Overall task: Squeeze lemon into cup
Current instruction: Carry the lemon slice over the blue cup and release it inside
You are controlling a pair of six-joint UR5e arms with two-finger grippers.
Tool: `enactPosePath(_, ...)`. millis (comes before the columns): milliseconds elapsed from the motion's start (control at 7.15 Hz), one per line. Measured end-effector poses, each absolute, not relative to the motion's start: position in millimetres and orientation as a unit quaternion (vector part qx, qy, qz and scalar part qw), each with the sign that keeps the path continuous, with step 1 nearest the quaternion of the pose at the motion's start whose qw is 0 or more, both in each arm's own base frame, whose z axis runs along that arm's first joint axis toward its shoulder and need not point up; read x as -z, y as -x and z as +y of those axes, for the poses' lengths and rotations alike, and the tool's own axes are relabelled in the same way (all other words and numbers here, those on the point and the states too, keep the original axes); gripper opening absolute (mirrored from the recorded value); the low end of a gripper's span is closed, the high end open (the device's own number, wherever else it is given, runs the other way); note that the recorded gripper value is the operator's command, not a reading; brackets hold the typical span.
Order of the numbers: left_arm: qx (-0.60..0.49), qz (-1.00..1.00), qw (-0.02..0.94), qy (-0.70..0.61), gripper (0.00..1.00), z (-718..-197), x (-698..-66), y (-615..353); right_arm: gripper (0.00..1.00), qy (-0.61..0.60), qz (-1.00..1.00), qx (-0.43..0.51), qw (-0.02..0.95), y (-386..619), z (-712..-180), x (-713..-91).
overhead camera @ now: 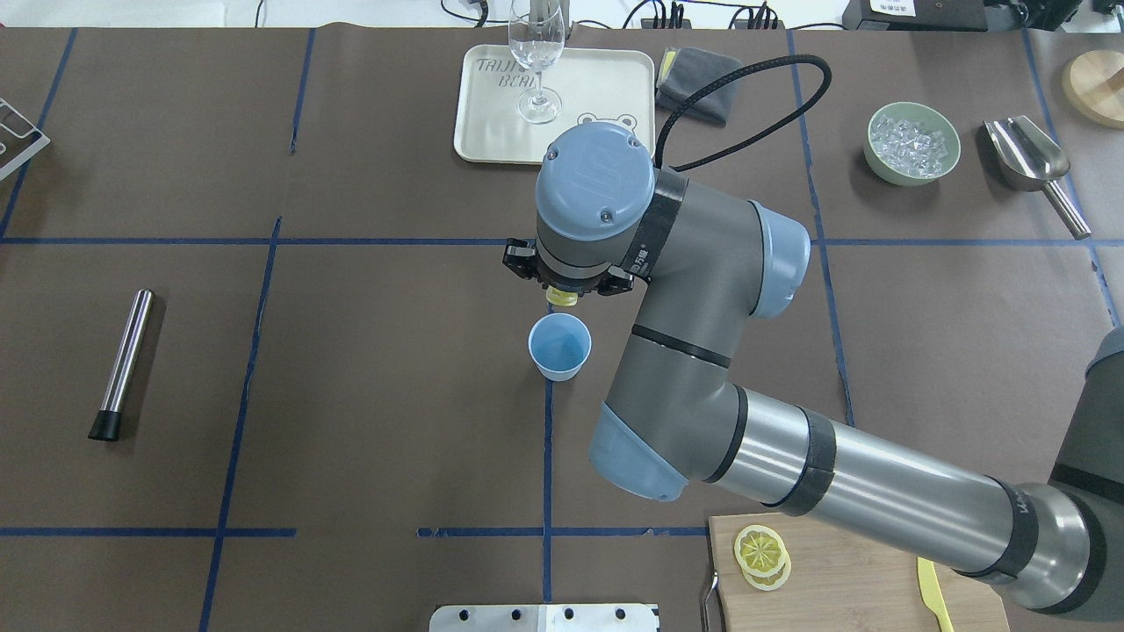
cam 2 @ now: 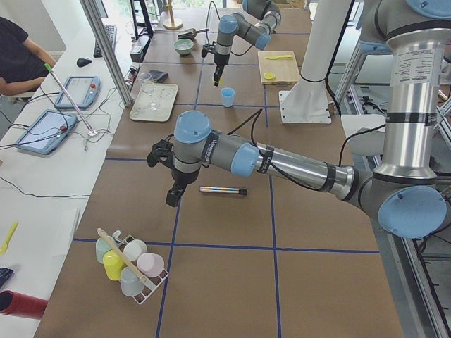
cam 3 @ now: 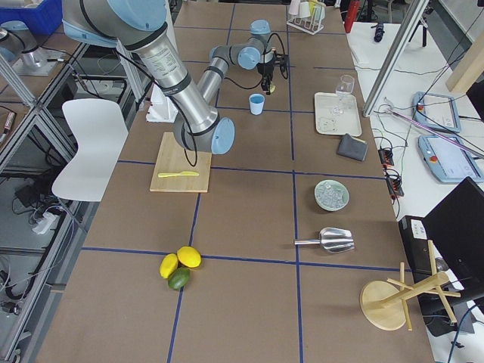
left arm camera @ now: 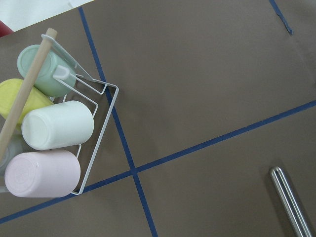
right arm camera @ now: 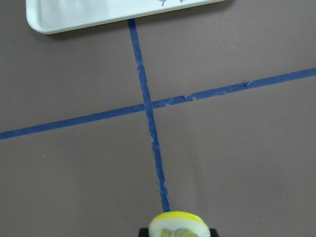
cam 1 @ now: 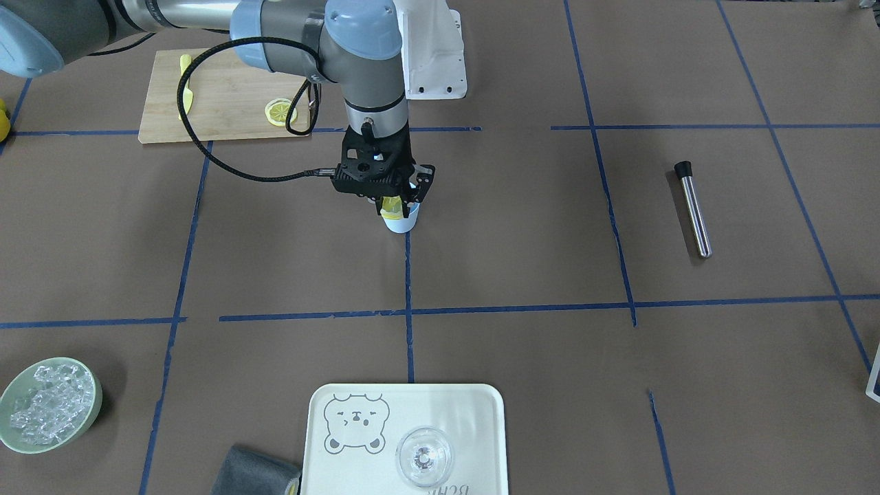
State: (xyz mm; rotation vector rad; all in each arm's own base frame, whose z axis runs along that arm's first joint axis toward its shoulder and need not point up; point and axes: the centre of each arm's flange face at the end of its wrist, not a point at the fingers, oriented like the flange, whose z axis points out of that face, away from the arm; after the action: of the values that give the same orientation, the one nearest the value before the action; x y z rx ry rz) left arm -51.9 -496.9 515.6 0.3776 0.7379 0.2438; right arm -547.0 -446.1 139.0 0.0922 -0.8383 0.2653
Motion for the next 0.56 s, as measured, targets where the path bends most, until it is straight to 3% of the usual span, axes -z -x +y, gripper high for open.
enactPosePath(560,-0.118,0.358,0.908,-0.182,1.00,-497.7,-516.6,51.5,0.48,-0.017,-0.399,-0.105,0.911,570.9,-414.7,-146.7)
